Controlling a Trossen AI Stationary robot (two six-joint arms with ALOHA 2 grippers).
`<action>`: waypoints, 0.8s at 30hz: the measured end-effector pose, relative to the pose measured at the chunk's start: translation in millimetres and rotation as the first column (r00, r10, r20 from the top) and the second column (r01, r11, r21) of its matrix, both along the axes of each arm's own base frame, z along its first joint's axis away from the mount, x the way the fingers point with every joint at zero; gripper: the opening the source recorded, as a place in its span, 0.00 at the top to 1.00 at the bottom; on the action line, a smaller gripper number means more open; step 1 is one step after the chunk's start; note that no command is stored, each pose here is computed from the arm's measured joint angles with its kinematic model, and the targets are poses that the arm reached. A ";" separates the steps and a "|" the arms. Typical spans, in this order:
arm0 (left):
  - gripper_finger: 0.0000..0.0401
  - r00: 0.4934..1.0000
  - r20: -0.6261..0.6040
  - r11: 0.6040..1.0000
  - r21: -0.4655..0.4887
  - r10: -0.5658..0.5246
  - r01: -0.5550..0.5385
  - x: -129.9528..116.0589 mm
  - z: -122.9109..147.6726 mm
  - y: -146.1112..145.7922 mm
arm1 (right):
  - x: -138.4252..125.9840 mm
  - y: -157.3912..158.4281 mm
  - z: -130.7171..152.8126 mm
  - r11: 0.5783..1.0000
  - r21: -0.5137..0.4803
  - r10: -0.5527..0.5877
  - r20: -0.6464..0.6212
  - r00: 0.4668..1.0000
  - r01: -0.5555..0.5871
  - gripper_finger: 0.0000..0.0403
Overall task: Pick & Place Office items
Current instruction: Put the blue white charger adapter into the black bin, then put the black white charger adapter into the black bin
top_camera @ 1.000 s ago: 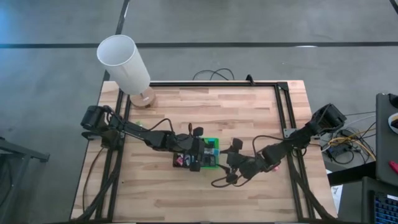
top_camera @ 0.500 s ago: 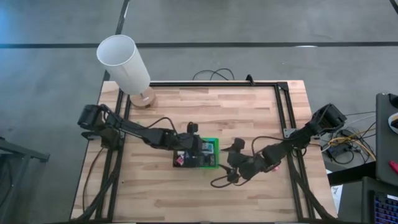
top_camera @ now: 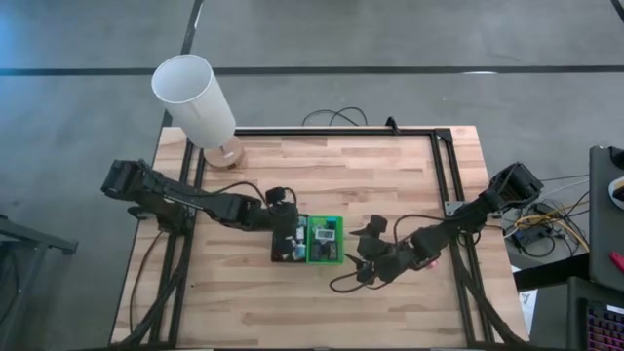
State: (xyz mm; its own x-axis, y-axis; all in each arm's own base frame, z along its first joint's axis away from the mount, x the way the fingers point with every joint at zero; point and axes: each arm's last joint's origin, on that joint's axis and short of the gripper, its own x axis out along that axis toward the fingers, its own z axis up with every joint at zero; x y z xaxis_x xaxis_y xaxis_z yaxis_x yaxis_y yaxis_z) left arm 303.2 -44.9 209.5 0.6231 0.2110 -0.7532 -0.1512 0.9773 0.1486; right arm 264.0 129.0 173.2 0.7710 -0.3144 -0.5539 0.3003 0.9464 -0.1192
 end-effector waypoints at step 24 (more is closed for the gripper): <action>0.33 0.987 -0.117 0.979 -0.157 0.114 -0.132 -16.1 -4.9 -11.6 | -0.1 -0.1 -0.4 1.000 -0.002 -0.002 0.001 1.000 0.002 0.27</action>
State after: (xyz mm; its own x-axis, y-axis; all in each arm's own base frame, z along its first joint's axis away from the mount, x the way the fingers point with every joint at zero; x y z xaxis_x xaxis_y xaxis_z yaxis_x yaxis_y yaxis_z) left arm 287.0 -56.5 204.5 0.5143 0.1496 -0.8445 -0.2634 0.9646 0.0104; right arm 263.9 128.8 172.8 0.7708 -0.3168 -0.5527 0.3023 0.9456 -0.1204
